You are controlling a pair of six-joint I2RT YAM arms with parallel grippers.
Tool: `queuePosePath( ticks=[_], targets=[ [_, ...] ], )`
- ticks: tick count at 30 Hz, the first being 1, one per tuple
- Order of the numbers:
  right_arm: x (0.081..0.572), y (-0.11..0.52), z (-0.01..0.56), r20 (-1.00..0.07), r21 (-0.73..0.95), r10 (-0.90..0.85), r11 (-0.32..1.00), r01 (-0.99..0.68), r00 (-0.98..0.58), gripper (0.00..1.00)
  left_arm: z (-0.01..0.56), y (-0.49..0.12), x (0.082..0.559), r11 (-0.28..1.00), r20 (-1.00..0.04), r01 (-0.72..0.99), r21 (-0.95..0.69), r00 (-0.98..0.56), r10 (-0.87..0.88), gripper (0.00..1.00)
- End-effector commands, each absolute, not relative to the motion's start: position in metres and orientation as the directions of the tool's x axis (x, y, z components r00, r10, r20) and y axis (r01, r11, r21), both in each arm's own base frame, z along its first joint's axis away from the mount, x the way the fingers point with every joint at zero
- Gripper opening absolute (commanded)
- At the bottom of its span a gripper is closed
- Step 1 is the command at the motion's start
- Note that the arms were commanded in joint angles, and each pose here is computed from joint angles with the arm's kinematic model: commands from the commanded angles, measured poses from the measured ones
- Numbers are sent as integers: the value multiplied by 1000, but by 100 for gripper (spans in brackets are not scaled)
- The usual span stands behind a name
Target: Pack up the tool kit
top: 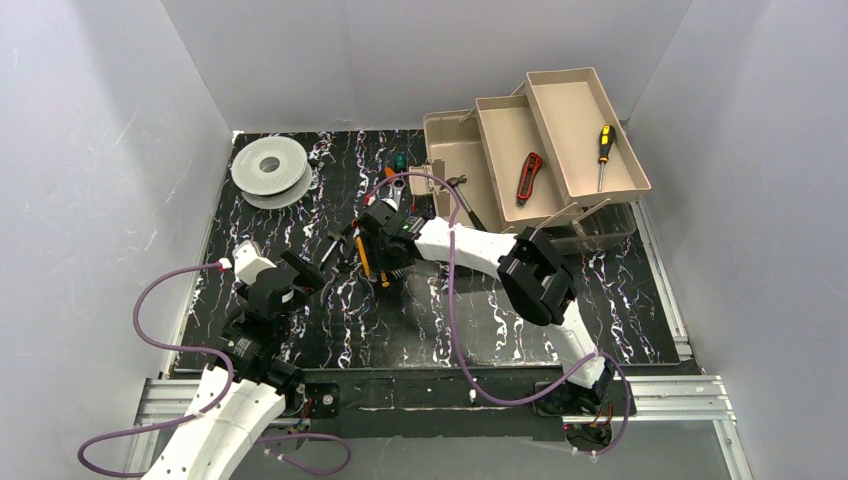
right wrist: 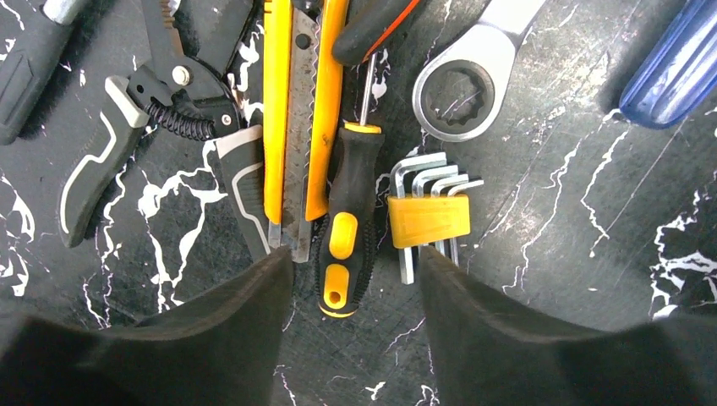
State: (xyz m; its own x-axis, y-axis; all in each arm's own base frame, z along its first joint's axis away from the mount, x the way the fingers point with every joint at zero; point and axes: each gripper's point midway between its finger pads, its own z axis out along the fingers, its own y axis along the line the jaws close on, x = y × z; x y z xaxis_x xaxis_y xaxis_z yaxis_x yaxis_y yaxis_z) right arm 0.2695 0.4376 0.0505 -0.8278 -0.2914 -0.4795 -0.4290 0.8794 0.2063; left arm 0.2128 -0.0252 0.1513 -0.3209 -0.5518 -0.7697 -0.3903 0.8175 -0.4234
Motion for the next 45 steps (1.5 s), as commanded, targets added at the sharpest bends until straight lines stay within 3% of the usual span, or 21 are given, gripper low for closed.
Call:
queuePosePath(
  ticks=[1,6,13,14,18,25,36,41,45],
  targets=[
    [275,446,65,-514,200,-267,887,-417,-815,59,145,-22,210,822,-774,-403,-402,-331,-540,81],
    [270,446,53,-483,202,-270,891,-407,-833,50,145,-22,210,823,-774,-401,-403,-330,-540,81],
    [262,448,35,-434,218,-281,889,-402,-856,49,146,-23,210,825,-774,-394,-406,-332,-539,81],
    [261,449,34,-429,223,-281,888,-402,-859,45,146,-23,210,824,-774,-394,-407,-331,-540,81],
    [260,449,39,-429,227,-282,886,-404,-858,13,146,-23,210,826,-774,-392,-404,-334,-537,81],
    [260,434,80,-501,217,-279,876,-430,-820,2,147,-26,212,831,-774,-379,-408,-338,-535,81],
    [256,390,167,-720,150,-282,829,-538,-635,1,148,-43,217,860,-770,-295,-417,-388,-507,81],
    [273,353,207,-797,0,-298,869,-494,-525,1,148,-47,219,863,-766,-276,-422,-400,-503,81],
    [295,310,237,-829,-191,-350,910,-367,-437,1,145,-54,220,869,-758,-253,-424,-426,-494,81]
  ],
)
